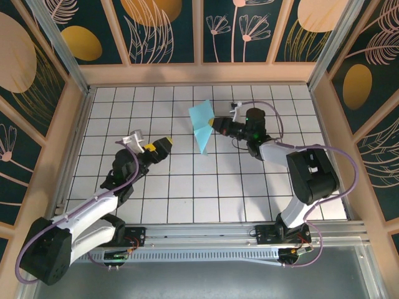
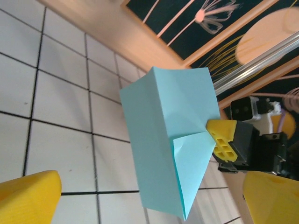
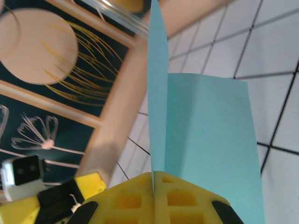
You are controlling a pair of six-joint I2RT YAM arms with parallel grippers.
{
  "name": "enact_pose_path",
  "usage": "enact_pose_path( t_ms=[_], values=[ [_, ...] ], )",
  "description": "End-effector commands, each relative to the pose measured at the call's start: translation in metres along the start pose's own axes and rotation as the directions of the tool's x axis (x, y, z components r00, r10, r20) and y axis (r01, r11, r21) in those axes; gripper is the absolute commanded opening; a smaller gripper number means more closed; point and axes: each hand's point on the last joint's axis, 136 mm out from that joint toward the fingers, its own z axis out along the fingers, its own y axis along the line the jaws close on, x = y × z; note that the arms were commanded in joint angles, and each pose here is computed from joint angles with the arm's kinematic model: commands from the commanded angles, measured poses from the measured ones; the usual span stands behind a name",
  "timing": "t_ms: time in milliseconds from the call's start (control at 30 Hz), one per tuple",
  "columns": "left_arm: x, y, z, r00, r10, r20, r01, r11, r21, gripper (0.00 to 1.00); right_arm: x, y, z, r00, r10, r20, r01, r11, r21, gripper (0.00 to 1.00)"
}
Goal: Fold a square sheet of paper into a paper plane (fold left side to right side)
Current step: Turn over the paper at the center of the table.
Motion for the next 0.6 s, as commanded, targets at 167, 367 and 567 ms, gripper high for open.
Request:
enact_pose_path(
  t_ms=[167, 367, 567],
  values=[
    [-0.018, -0.063, -0.015, 0.999, -0.046, 0.003, 0.043, 0.953, 0.301, 0.99, -0.035, 0.046, -0.035, 0.997, 0.001, 0.081, 0.009, 0.992, -0.123, 0.0],
    [-0.022, -0.086, -0.016, 0.998, -0.065, -0.02, 0.067, 0.914, 0.4, 0.99, -0.036, 0.06, -0.046, 0.995, 0.041, 0.092, -0.025, 0.985, -0.17, 0.0],
    [-0.022, -0.108, -0.005, 0.993, -0.083, -0.089, 0.116, 0.866, 0.486, 0.99, -0.035, 0.07, -0.051, 0.992, 0.103, 0.074, -0.086, 0.975, -0.205, 0.0]
  ],
)
